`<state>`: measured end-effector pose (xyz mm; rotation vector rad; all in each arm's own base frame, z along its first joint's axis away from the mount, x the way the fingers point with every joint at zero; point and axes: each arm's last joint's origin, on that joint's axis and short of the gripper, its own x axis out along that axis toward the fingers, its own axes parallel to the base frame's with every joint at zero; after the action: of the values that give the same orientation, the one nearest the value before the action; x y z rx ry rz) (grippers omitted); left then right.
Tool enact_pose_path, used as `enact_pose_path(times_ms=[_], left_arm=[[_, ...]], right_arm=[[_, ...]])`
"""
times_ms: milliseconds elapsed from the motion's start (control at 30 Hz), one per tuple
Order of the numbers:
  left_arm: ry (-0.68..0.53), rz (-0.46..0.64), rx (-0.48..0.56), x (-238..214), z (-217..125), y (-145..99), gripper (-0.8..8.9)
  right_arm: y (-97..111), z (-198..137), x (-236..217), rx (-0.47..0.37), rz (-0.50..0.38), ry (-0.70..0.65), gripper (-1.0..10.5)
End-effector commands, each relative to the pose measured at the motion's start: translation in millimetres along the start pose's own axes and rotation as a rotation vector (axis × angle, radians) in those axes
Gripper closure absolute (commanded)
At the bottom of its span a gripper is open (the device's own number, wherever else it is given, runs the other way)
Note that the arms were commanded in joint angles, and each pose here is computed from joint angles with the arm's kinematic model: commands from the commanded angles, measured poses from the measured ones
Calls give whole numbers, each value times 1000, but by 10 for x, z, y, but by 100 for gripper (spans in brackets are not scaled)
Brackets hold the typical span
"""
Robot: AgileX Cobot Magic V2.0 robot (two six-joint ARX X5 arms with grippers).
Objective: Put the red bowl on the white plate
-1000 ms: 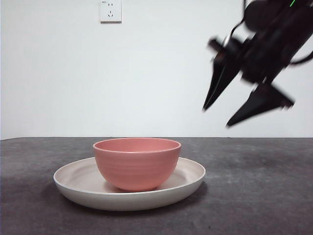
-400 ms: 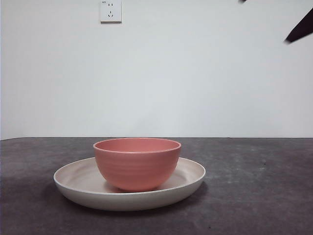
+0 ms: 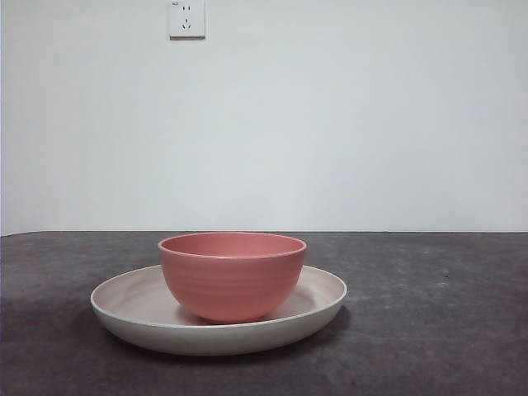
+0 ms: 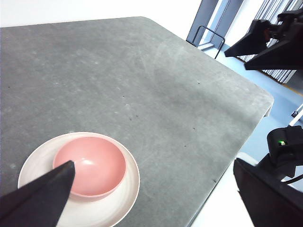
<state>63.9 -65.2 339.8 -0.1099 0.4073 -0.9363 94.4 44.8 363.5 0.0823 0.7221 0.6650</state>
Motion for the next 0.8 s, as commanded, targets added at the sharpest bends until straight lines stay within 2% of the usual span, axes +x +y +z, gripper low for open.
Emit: enact_pose_path(times_ms=[33,233,300,333,400,433,467,800], left_arm=[[-21,-16,6,-21,47,-23,274],[-20,-17,6,-21,47,-23,284],[-20,-16,6,-21,46,-23,337],[-20,-16,6,-21,46,-23,438],[-12,-15,6,-21,39,-21,794],[-13,-15,7,-21,39,-21,789],[-14,-15,9,-20,41,-21,790],[-15,-15,9,-21,41,-22,794]], right_arm=[[29,8,-59,-24,2,-15,394],[41,-7,-85,-27,13,-22,396],[43,-7,-84,-23,20,-22,425],[42,-7,-83,-22,20,-20,511],[42,-6,-83,-23,19,-21,831],[42,-6,-83,-24,20,-21,969],[42,-5,-83,-25,21,-22,920],[49,-3,-84,-25,44,-23,924]])
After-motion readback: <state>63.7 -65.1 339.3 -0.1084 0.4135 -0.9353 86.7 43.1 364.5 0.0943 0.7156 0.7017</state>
